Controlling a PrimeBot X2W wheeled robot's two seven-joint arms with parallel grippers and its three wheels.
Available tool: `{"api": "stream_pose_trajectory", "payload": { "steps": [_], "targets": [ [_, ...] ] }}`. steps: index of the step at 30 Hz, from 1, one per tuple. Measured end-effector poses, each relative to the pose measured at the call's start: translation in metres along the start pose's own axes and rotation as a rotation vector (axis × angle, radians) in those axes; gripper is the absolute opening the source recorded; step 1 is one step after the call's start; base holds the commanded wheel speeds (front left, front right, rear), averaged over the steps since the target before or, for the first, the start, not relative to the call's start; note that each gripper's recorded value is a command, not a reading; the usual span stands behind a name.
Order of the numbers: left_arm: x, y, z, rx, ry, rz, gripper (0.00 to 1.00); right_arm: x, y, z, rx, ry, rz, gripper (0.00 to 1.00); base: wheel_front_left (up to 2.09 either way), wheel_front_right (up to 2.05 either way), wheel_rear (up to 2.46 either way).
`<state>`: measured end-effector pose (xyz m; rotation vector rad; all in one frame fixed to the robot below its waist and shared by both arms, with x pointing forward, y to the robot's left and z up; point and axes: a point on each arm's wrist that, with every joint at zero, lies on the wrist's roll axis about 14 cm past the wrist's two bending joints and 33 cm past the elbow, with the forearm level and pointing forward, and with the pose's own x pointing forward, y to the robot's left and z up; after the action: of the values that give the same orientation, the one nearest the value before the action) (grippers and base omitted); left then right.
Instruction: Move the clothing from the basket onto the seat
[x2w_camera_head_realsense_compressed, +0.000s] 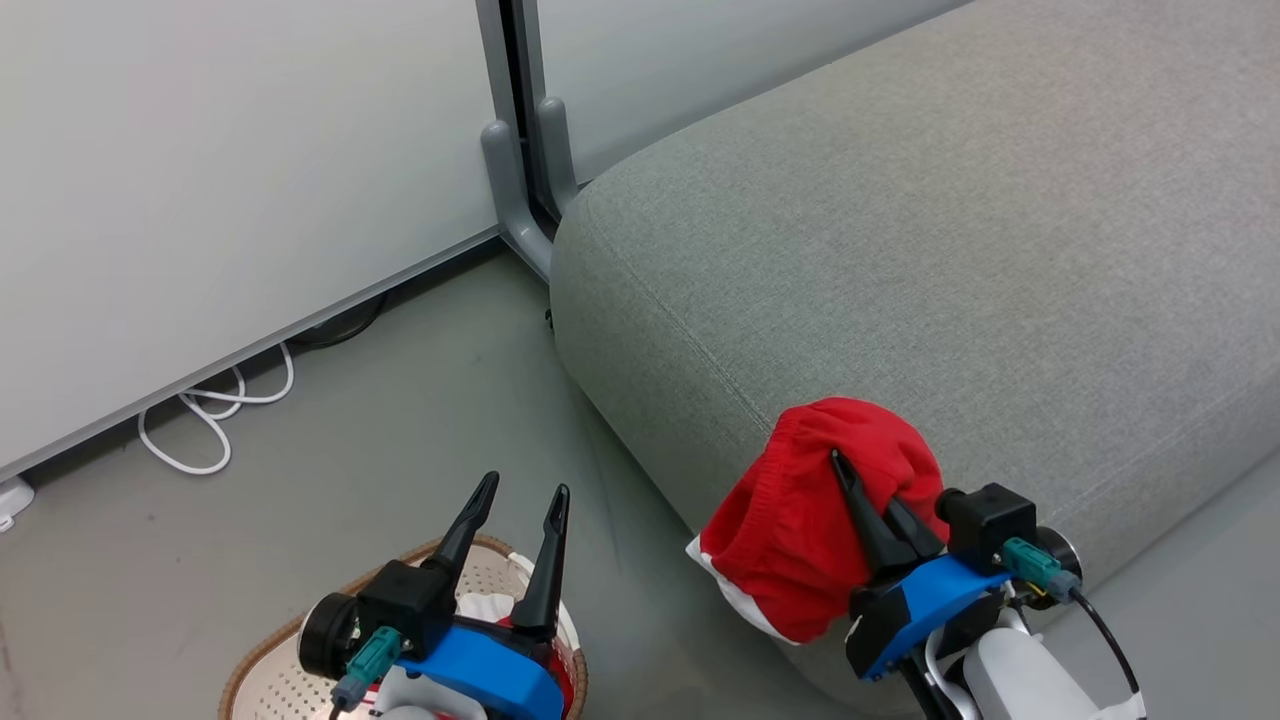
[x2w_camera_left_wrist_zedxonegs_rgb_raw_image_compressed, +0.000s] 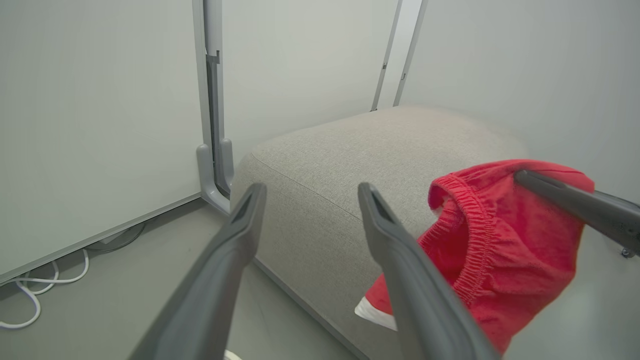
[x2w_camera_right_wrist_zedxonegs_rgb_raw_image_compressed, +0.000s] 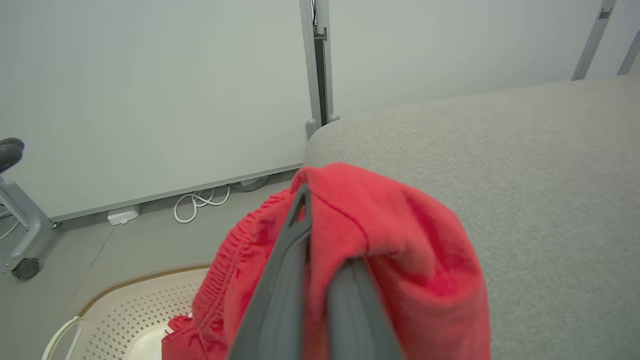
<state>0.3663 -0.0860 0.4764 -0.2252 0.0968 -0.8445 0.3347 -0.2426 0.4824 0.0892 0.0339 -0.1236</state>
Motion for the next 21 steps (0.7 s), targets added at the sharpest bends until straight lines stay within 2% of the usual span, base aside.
{"api": "stream_pose_trajectory", "payload": {
  "steps": [3,8,14,21],
  "targets": [
    [0.001,0.004,-0.002,-0.007,0.004,0.007,1.00,0.009,-0.002,0.003,0.004,0.001,-0.002,0.00,0.00,0.00,0.00],
    [0.008,0.019,-0.005,-0.004,0.001,0.011,1.00,0.054,-0.021,0.043,-0.013,-0.054,-0.042,0.00,0.00,0.00,0.00],
    [0.022,0.042,-0.010,0.008,-0.006,0.000,1.00,0.109,-0.065,0.093,-0.116,-0.124,-0.105,0.00,0.00,0.00,0.00],
    [0.029,0.081,-0.028,0.049,0.003,0.011,1.00,0.165,-0.117,0.108,-0.180,-0.111,-0.194,0.00,0.00,0.00,0.00]
  ]
}}
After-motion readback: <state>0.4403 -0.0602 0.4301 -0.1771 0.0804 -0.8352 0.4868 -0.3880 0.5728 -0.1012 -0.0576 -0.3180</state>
